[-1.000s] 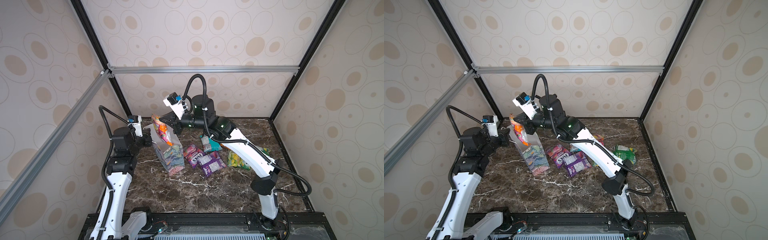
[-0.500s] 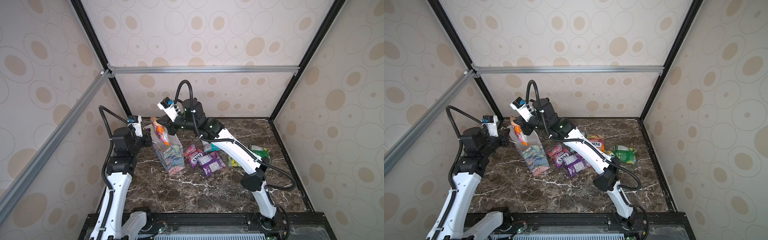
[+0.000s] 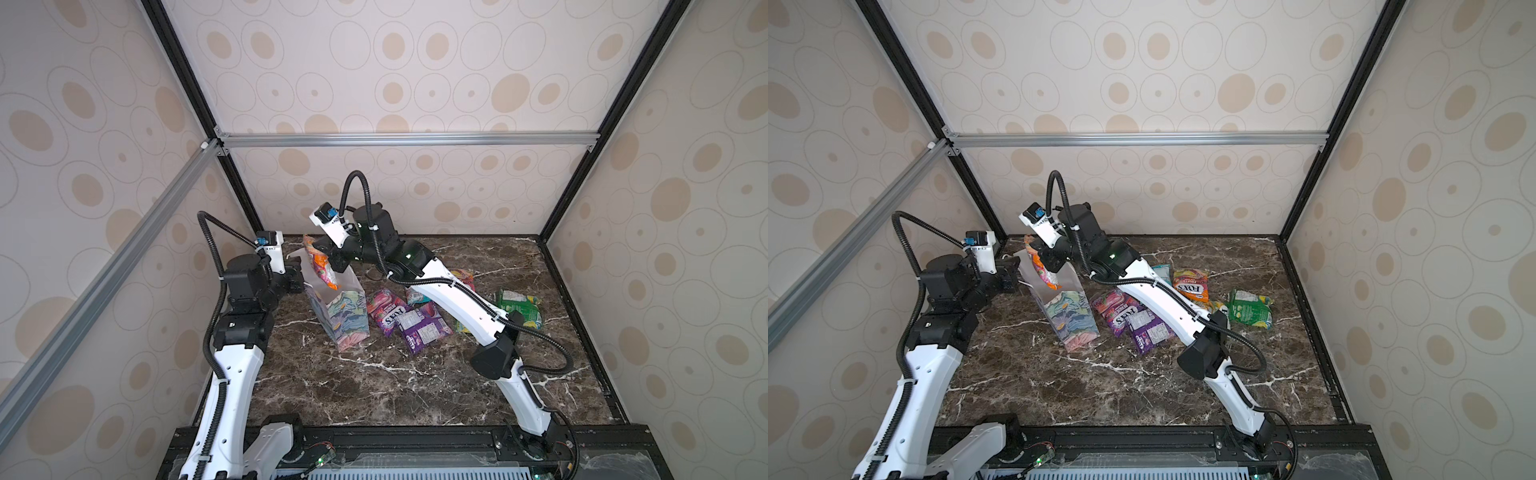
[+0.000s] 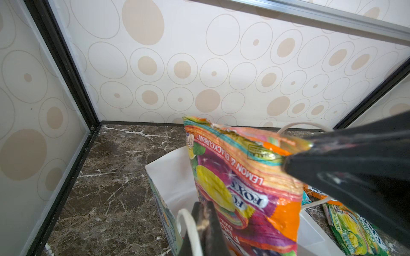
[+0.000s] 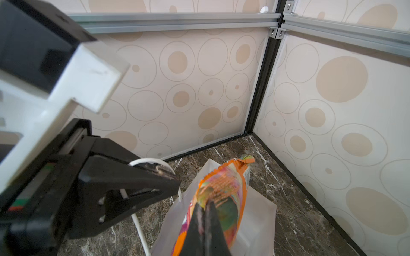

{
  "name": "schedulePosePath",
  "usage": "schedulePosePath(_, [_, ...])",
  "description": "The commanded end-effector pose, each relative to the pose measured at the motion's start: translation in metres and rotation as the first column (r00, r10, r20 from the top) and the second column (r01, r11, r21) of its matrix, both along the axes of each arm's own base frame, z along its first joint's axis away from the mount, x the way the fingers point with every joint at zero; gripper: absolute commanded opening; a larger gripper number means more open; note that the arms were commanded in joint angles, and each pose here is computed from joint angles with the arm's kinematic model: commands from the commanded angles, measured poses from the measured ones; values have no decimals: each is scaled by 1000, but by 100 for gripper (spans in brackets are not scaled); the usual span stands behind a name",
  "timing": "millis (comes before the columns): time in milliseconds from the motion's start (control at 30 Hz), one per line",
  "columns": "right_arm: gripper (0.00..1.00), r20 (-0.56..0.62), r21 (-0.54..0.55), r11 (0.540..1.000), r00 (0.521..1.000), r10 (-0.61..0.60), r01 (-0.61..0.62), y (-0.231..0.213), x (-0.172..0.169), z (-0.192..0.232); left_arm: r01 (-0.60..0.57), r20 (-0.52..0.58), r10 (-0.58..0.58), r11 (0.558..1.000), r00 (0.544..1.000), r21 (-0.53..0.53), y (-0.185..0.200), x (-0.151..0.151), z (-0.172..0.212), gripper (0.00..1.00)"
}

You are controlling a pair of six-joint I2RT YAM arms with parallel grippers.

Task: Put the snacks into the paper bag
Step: 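Lower the packet into the white bag and open the right gripper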

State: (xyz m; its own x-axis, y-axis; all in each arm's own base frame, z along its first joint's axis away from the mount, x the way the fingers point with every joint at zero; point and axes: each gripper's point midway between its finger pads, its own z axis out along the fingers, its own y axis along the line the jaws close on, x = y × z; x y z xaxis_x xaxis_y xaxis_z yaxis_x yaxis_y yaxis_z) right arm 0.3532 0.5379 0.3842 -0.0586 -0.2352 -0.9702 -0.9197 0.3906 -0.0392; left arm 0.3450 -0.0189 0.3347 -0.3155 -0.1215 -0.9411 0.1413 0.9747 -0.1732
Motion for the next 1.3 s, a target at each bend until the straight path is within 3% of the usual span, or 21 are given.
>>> schedulePosePath(0, [0, 71, 50, 999, 997, -9, 5, 1, 0, 25, -3, 38, 3, 1000, 999, -5, 2, -1, 12, 0])
schedulePosePath(533, [0, 56, 4, 1000, 998, -13, 13, 6, 3, 4, 8, 43, -7, 1000, 999, -10, -1, -2, 13, 0])
schedulePosePath(800, [12, 71, -2, 1000, 997, -13, 13, 2, 0, 9, 1, 45, -1, 1000, 999, -6, 1, -2, 14, 0])
schedulePosePath(1267, [13, 138, -22, 1000, 990, 15, -12, -1, -36, 32, -4, 43, 5, 1000, 999, -5, 2, -2, 13, 0])
